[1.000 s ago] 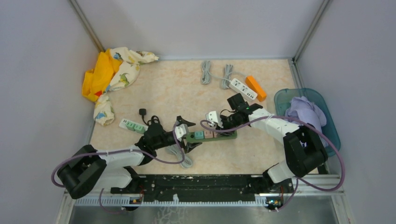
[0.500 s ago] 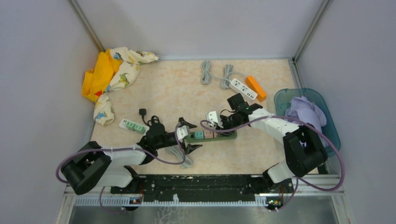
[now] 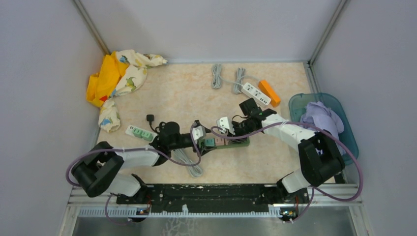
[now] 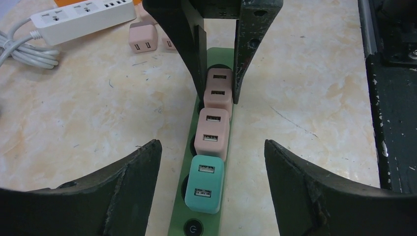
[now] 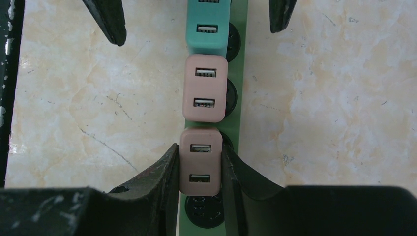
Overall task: Pull the plug off the socket
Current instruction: Remove the plug from the socket.
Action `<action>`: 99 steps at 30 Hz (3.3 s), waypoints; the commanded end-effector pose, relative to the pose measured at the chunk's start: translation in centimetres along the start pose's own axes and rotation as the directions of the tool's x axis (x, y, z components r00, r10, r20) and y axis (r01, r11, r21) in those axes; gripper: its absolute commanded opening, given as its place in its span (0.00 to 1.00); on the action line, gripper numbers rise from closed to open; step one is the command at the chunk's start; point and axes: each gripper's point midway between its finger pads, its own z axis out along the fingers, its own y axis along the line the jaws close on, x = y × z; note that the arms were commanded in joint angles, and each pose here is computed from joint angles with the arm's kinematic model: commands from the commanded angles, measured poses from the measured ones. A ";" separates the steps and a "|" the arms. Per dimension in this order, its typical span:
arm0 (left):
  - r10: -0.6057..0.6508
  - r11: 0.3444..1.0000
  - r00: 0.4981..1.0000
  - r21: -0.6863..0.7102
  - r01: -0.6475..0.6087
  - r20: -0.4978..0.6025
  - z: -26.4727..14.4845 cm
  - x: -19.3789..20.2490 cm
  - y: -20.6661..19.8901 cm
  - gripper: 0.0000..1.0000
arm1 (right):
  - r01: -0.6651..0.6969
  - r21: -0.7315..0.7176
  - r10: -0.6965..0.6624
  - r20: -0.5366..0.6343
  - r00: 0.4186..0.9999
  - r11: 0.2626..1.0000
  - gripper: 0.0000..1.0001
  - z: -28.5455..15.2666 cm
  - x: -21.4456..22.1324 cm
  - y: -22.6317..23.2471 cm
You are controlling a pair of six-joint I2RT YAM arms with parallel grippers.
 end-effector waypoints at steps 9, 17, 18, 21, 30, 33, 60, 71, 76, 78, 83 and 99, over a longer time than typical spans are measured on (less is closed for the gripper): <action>-0.043 0.996 0.994 0.069 0.050 -0.101 2.4 1.8 0.6 0.65 | 0.040 0.010 -0.040 0.061 0.997 0.999 0.00 -0.8 -2.2 -1.1; -0.031 0.996 0.990 0.076 0.041 -0.135 2.1 3.7 0.3 0.63 | 0.030 0.005 -0.030 0.064 0.998 1.000 0.00 -0.7 -2.1 -1.1; -0.031 0.996 0.990 0.079 0.043 -0.137 2.2 3.8 0.3 0.63 | 0.029 0.004 -0.029 0.064 0.998 1.000 0.00 -0.7 -2.1 -1.1; -0.032 0.994 0.991 0.098 0.045 -0.129 2.4 3.9 0.1 0.62 | 0.027 0.001 -0.027 0.064 0.998 1.000 0.00 -0.6 -2.1 -1.1; -0.044 0.987 0.991 0.149 0.064 -0.130 3.3 4.3 -0.3 0.26 | 0.019 -0.002 -0.019 0.080 0.997 1.000 0.00 -0.4 -2.2 -1.1; -0.043 0.985 0.991 0.161 0.063 -0.129 3.3 4.3 -0.5 0.09 | -0.012 -0.008 0.013 0.134 0.991 1.000 0.00 -0.2 -3.2 -1.0; -0.038 0.978 0.989 0.199 0.067 -0.145 3.3 4.9 -1.1 0.01 | -0.069 0.036 0.059 0.237 0.970 0.997 0.00 0.4 -4.0 -2.0; -0.039 0.978 0.988 0.199 0.068 -0.146 3.3 5.0 -1.1 0.01 | 0.005 0.027 -0.010 0.182 0.983 1.000 0.00 -1.9 -0.5 -1.3; -0.042 0.977 0.988 0.202 0.072 -0.152 3.4 5.1 -1.1 0.01 | 0.054 -0.031 -0.045 0.234 0.971 0.998 0.00 -0.9 -1.8 0.3; -0.042 0.977 0.987 0.202 0.072 -0.152 3.4 5.2 -1.1 0.01 | 0.024 -0.032 -0.016 0.230 0.973 0.999 0.00 -0.2 -2.4 0.2; -0.042 0.977 0.988 0.201 0.072 -0.150 3.2 5.1 -1.2 0.01 | -0.032 0.034 0.023 0.227 0.974 0.999 0.00 -0.2 -3.5 -1.7; -0.039 0.977 0.989 0.201 0.067 -0.143 3.0 5.2 -1.4 0.01 | 0.051 -0.025 -0.043 0.252 0.967 0.998 0.00 -0.8 -2.7 0.4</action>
